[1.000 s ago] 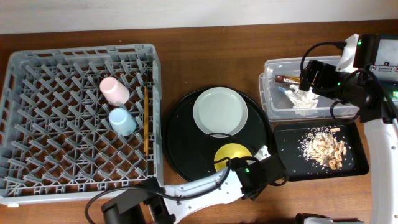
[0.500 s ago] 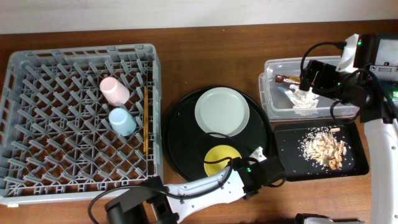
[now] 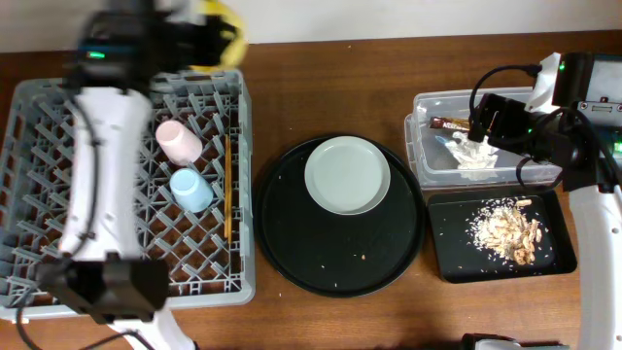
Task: Sort waste into correct bins and load items into the dishwasher rack
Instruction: 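Lift the yellow bowl and set it in the rack's back row, then reach the left gripper to the white plate edge and grasp it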
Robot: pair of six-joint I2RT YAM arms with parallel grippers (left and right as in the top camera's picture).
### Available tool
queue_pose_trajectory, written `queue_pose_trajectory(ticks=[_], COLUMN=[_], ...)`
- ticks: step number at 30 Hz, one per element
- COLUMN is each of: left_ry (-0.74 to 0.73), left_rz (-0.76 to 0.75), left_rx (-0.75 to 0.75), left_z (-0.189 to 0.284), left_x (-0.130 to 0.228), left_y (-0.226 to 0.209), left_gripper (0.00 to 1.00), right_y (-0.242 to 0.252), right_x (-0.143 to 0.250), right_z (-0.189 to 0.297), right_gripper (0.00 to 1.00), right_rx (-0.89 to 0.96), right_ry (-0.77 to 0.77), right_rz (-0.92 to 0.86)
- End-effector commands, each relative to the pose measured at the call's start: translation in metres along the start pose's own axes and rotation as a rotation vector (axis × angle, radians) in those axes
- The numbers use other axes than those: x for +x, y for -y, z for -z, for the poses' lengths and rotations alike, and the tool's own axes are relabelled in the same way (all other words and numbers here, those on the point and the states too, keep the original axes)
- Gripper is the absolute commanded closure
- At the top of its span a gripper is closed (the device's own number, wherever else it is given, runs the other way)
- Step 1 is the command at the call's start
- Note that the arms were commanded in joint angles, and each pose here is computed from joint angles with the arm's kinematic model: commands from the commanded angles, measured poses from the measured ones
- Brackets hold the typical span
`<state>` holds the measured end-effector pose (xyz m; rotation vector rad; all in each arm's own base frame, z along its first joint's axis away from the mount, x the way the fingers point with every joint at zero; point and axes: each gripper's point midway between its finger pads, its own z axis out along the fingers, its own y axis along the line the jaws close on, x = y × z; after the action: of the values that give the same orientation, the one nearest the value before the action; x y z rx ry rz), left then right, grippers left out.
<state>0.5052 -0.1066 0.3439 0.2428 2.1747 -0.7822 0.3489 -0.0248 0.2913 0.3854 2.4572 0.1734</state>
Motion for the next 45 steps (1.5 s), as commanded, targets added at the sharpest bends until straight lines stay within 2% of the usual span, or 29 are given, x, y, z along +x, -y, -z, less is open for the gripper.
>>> queue_pose_trajectory(ticks=[1, 4, 5, 6, 10, 15, 16, 18, 19, 20, 21, 24, 28, 29, 33, 34, 35, 36, 37, 38, 42, 45], left_ry=[-0.045, -0.085, -0.116, -0.14, -0.175, -0.134, -0.136, -0.147, -0.151, -0.154, -0.151, -0.122, -0.042, -0.001, 0.1, 0.112, 0.093, 0.047, -0.047, -0.145, -0.491, -0.606], left_rz=[0.192, 0.312, 0.38, 0.447, 0.562, 0.639, 0.682, 0.749, 0.772, 0.795, 0.808, 0.81, 0.733, 0.687, 0.544, 0.438, 0.386, 0.319, 0.233, 0.172, -0.004, -0.145], left_rx=[0.465, 0.742, 0.785, 0.78, 0.767, 0.697, 0.657, 0.577, 0.547, 0.514, 0.492, 0.439, 0.285, 0.214, 0.053, -0.034, -0.09, -0.145, -0.182, -0.178, -0.117, -0.124], left_z=[-0.009, -0.023, -0.032, -0.044, -0.077, -0.064, -0.062, -0.062, -0.062, -0.061, -0.059, -0.046, -0.012, 0.006, 0.057, 0.072, 0.075, 0.073, 0.062, 0.046, -0.022, -0.066], left_x=[0.007, 0.022, 0.031, 0.042, 0.077, 0.081, 0.085, 0.094, 0.097, 0.1, 0.101, 0.098, 0.069, 0.053, 0.005, -0.005, -0.004, 0.004, 0.022, 0.043, 0.136, 0.197], left_y=[-0.012, -0.049, -0.062, -0.077, -0.118, -0.159, -0.168, -0.183, -0.188, -0.195, -0.2, -0.213, -0.221, -0.218, -0.177, -0.147, -0.129, -0.104, -0.069, -0.039, 0.06, 0.111], left_gripper=[0.99, 0.99, 0.99, 0.99, 0.99, 0.99, 0.97, 0.79, 0.77, 0.65, 0.47, 0.35, 0.26, 0.23, 0.22, 0.4, 0.5, 0.5, 0.57, 0.58, 0.54, 0.5], right_y=[0.001, 0.001, 0.001, 0.001, 0.001, 0.001, 0.001, 0.001, 0.001, 0.001, 0.001, 0.001, 0.001, 0.001, 0.001, 0.001, 0.001, 0.001, 0.001, 0.001, 0.001, 0.001], right_x=[-0.006, -0.006, -0.006, -0.006, -0.006, -0.006, -0.006, -0.006, -0.006, -0.006, -0.006, -0.006, -0.006, -0.006, -0.006, -0.006, -0.006, -0.006, -0.006, -0.006, -0.006, -0.006], right_z=[0.005, 0.005, 0.005, 0.005, 0.005, 0.005, 0.005, 0.005, 0.005, 0.005, 0.005, 0.005, 0.005, 0.005, 0.005, 0.005, 0.005, 0.005, 0.005, 0.005, 0.005, 0.005], right_gripper=[0.01, 0.02, 0.01, 0.01, 0.01, 0.01, 0.02, 0.01, 0.01, 0.01, 0.01, 0.01, 0.01, 0.01, 0.01, 0.01, 0.01, 0.01, 0.01, 0.01, 0.01, 0.01], right_rx=[0.009, 0.009, 0.009, 0.009, 0.009, 0.009, 0.009, 0.009, 0.009, 0.009, 0.009, 0.009, 0.009, 0.009, 0.009, 0.009, 0.009, 0.009, 0.009, 0.009, 0.009, 0.009], right_ry=[0.022, 0.022, 0.022, 0.022, 0.022, 0.022, 0.022, 0.022, 0.022, 0.022, 0.022, 0.022, 0.022, 0.022, 0.022, 0.022, 0.022, 0.022, 0.022, 0.022, 0.022, 0.022], right_rz=[0.011, 0.011, 0.011, 0.011, 0.011, 0.011, 0.011, 0.011, 0.011, 0.011, 0.011, 0.011, 0.011, 0.011, 0.011, 0.011, 0.011, 0.011, 0.011, 0.011, 0.011, 0.011])
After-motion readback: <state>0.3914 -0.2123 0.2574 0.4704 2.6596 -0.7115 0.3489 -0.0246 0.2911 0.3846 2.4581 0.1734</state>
